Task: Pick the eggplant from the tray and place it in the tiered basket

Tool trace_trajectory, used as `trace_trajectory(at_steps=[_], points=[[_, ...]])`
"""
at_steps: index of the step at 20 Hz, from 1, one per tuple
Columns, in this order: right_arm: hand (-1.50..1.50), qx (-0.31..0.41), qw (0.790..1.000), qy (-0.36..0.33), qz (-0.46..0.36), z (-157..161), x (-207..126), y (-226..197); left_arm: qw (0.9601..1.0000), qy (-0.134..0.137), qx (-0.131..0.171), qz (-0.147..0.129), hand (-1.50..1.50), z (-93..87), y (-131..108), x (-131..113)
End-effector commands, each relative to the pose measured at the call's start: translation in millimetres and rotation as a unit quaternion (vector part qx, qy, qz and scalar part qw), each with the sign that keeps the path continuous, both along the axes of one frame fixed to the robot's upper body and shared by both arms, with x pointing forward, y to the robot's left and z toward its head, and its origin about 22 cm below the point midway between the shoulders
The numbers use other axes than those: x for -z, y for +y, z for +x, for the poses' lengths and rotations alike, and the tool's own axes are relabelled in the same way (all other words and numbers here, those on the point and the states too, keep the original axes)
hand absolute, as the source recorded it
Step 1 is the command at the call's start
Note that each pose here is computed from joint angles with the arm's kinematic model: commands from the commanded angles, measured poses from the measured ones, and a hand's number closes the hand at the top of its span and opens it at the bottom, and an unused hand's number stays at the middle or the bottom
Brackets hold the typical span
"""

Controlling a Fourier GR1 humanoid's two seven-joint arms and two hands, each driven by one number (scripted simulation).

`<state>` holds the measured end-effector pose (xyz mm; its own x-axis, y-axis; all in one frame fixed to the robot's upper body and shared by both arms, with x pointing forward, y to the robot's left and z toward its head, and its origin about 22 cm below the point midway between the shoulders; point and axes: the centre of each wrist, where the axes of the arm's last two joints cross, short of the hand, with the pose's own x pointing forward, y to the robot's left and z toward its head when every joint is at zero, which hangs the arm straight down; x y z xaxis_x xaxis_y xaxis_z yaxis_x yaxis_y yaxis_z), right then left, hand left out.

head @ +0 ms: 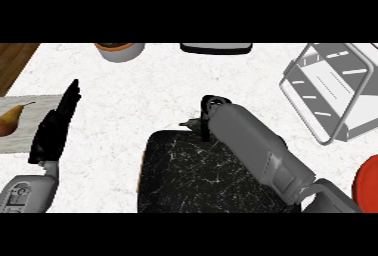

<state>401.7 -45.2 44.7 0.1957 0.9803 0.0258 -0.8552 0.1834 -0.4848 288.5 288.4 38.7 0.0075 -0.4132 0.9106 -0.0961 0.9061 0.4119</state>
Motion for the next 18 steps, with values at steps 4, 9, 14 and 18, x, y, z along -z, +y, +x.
trace_trajectory(at_steps=[4, 9, 14, 18], points=[[1.5, -0.065, 0.998, -0.007, -0.01, -13, 1, 17, 0.9999, -0.006, -0.011, 0.003, 0.0, -1.9, -4, 4], [1.5, 0.015, 0.999, -0.014, 0.045, -7, 1, 9, 1.0, 0.004, -0.005, -0.003, 0.0, 4.6, 0, -5], [1.5, -0.102, 0.979, -0.126, 0.122, -39, 3, 9, 0.999, 0.016, -0.041, -0.002, 0.0, -6.4, 17, 9], [1.5, -0.189, 0.937, -0.221, 0.191, -64, -2, 2, 0.9976, 0.028, -0.063, 0.001, 0.0, -24.2, 34, 14]])
